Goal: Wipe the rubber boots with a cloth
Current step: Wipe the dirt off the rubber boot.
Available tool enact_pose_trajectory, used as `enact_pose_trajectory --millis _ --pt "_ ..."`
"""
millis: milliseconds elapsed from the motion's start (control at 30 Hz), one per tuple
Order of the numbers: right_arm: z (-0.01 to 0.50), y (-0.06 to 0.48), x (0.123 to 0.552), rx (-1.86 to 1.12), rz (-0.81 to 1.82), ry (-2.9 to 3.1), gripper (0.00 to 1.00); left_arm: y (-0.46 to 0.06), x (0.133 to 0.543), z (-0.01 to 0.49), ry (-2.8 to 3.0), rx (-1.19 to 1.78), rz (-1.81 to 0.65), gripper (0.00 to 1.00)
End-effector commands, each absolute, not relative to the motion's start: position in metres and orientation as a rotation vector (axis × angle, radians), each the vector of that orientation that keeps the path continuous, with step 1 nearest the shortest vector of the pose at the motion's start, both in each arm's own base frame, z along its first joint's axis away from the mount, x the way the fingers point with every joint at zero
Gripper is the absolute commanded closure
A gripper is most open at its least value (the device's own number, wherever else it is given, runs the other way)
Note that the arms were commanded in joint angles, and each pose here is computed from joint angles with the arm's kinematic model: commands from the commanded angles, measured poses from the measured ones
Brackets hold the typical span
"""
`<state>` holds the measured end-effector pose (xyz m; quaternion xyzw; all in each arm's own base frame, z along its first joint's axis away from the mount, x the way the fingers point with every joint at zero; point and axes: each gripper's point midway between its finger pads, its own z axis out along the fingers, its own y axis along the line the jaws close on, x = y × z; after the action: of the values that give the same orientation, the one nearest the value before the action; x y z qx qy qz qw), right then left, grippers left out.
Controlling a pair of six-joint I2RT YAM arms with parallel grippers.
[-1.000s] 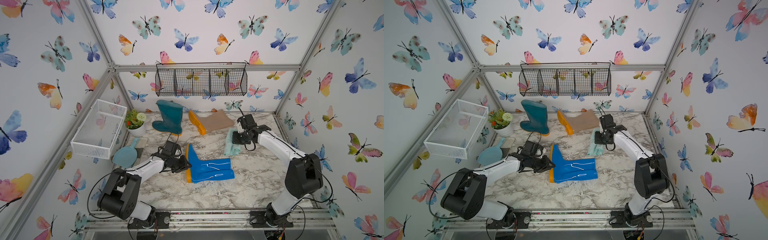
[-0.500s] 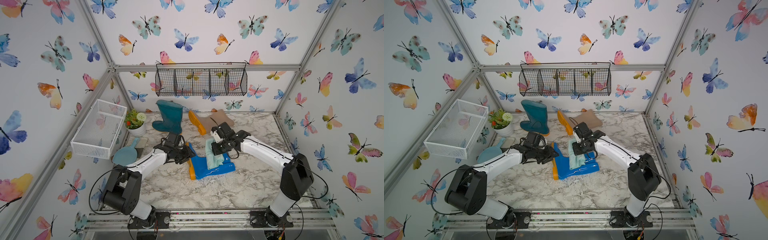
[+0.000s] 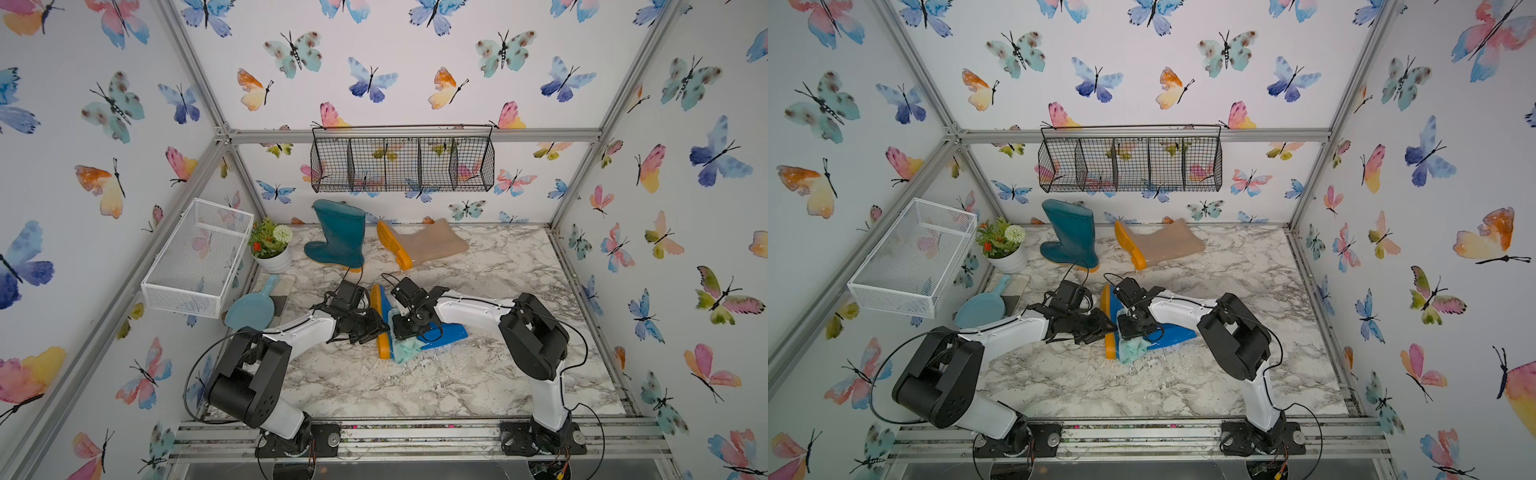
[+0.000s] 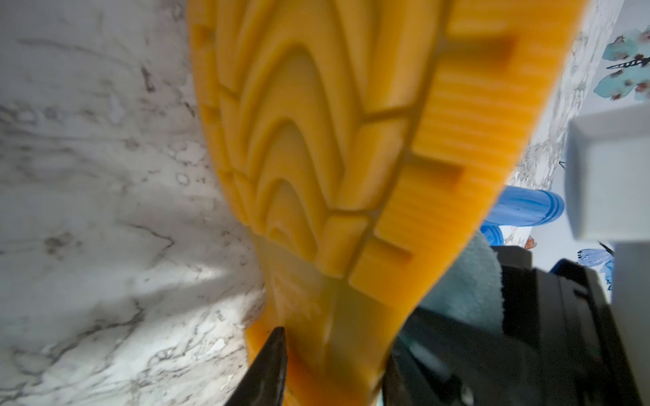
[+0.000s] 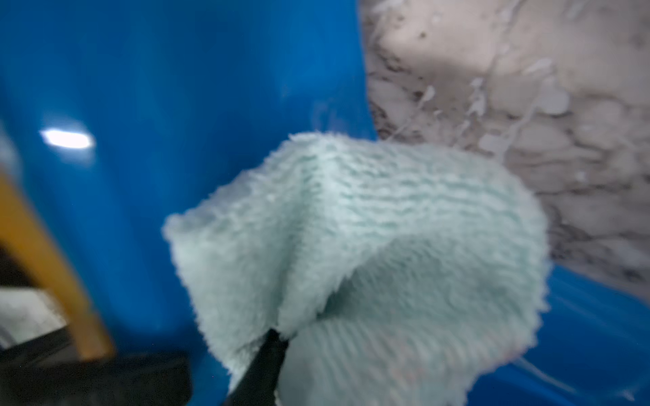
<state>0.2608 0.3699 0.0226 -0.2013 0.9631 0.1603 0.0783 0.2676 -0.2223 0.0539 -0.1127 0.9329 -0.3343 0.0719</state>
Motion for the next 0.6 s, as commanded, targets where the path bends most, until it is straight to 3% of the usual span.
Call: enact_pose_trajectory --millis 0,100,200,400,567 --pt "-0.014 0.322 0.251 -0.495 0.222 3.048 0.86 -0.215 0.229 0.023 2.951 -0.429 -0.953 0.54" --pt "0.001 0.272 0.259 -0.284 0.203 3.046 0.97 -0.217 0.22 0.03 2.952 -0.377 -0.939 0.51" --pt "0.008 0.257 0.271 -0.25 0.24 2.968 0.97 -0.213 0.221 0.032 2.928 -0.352 -0.917 0.51" --pt "0.039 0.328 0.289 -0.476 0.46 2.842 0.98 -0.22 0.229 0.035 2.882 -0.302 -0.949 0.74" --pt "0.051 0.378 0.272 -0.638 0.712 2.785 0.97 -0.223 0.245 0.05 2.847 -0.235 -0.899 0.87"
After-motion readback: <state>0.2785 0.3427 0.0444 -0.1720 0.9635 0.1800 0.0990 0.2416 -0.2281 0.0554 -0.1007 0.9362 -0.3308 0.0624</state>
